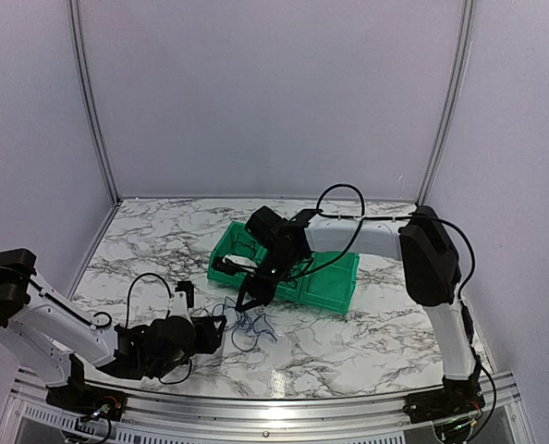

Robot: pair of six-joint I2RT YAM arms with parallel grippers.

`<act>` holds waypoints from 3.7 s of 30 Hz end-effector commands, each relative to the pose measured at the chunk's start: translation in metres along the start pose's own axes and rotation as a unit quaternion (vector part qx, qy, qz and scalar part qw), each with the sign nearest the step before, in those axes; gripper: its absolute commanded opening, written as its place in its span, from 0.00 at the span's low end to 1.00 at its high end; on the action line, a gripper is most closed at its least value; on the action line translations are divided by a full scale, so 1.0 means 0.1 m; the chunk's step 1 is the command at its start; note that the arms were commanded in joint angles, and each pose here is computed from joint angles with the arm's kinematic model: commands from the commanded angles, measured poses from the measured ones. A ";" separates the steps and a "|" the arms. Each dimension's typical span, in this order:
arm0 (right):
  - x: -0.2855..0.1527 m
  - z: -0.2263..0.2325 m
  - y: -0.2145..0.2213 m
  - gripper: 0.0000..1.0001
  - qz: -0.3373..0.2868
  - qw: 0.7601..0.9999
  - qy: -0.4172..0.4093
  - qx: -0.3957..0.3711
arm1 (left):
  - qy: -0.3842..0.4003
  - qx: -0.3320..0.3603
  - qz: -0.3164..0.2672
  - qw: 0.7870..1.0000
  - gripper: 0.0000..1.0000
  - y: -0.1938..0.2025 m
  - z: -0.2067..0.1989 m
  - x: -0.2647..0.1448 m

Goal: Untangle the cables

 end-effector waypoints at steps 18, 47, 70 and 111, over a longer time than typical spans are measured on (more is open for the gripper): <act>-0.69 0.76 -0.45 0.00 -0.090 0.989 -0.038 -0.113 | -0.031 -0.017 -0.029 0.999 0.43 -0.14 -0.04 0.50; -1.07 1.12 -0.14 0.00 -0.048 0.970 -0.021 -0.238 | 0.208 0.155 0.008 0.966 0.55 -0.62 -0.71 -0.58; -1.01 1.13 -0.08 0.11 -0.051 0.972 -0.030 -0.227 | 0.193 0.245 0.025 0.950 0.09 -0.49 -1.26 -0.03; -1.84 1.57 -0.78 0.00 -0.185 0.949 0.002 -0.255 | 0.133 0.146 -0.018 0.980 0.16 -0.12 -1.08 0.77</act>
Point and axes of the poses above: each gripper's point midway between its finger pads, its own x axis out along the fingers, its own z axis along the line the jaws close on, y = z × x, the point moved 1 cm from there along -x, back along the fingers, and after that the axes turned 10 degrees about -x, right-handed, at the moved point
